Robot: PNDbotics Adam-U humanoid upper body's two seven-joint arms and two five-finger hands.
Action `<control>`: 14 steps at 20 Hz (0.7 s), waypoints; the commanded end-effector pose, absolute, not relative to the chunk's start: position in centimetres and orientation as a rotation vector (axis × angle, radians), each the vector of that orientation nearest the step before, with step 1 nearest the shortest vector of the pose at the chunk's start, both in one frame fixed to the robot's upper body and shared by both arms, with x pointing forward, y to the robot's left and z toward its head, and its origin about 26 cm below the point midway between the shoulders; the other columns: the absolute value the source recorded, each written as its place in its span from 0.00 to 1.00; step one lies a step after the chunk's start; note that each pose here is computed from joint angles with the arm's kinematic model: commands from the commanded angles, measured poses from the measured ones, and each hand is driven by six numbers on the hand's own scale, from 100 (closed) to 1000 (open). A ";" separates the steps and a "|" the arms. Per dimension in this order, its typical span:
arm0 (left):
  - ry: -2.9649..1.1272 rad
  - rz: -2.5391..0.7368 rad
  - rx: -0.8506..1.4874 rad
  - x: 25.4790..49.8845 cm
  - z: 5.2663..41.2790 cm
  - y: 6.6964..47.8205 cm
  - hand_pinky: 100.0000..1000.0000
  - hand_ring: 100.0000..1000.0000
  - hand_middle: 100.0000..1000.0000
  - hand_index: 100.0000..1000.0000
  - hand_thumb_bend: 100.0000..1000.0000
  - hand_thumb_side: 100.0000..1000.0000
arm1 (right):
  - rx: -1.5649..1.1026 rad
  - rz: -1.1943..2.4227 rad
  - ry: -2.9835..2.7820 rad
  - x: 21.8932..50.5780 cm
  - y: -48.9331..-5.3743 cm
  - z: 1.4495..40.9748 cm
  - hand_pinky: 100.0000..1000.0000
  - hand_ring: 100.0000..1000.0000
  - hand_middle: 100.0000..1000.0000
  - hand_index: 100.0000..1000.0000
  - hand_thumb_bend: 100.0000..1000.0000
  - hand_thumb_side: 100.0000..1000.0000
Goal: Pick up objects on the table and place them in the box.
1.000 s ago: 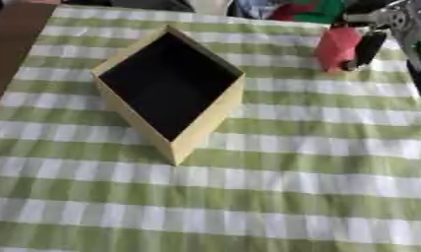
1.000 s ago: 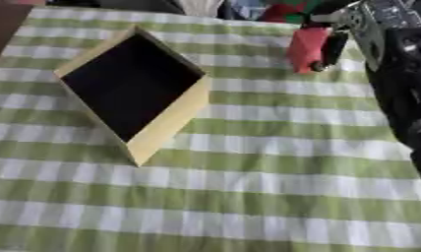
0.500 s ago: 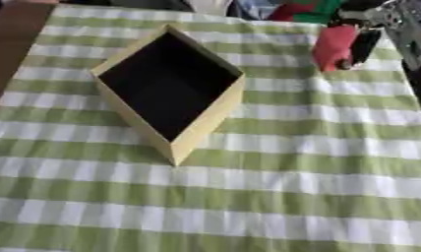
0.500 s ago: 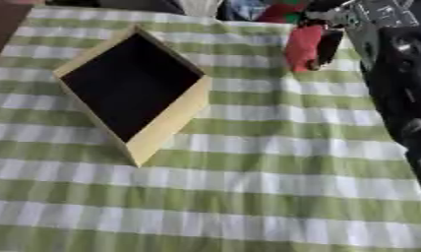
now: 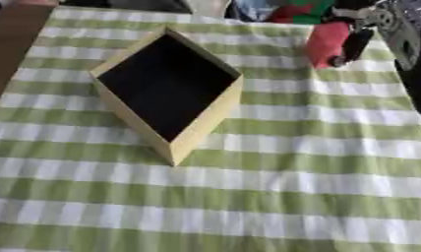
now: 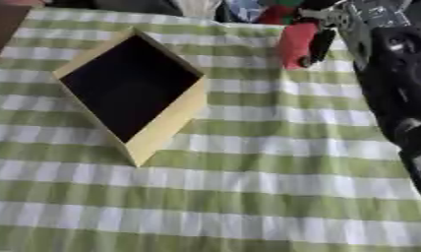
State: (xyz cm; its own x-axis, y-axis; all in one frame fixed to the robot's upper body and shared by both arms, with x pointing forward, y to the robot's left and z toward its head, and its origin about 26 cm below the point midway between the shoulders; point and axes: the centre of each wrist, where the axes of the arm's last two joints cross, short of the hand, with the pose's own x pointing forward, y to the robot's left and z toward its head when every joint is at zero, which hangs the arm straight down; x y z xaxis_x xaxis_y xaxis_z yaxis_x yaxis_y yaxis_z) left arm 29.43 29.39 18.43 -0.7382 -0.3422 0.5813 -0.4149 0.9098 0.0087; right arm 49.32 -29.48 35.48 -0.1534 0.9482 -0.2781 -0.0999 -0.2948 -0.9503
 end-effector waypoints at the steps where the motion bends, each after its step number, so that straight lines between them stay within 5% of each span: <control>1: -2.486 0.155 0.549 29.1 19.0 29.6 1.00 0.46 0.47 0.76 0.00 0.11 | -1.283 1.564 -1.097 48.7 -29.3 37.8 0.61 0.52 0.42 0.49 0.06 0.00; 14: -2.477 0.161 0.556 29.1 19.0 29.8 1.00 0.47 0.47 0.76 0.00 0.09 | -1.253 1.662 -1.267 47.5 -26.1 39.8 0.63 0.53 0.45 0.52 0.00 0.00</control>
State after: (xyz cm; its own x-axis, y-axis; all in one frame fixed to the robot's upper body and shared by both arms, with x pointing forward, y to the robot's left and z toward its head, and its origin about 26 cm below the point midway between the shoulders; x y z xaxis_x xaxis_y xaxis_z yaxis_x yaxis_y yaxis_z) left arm 29.33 29.48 18.21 -0.7266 -0.3425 0.5956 -0.4228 0.9062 0.0054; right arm 48.27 -26.29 37.81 -0.2816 0.9219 -0.2662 -0.0248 -0.2843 -0.9584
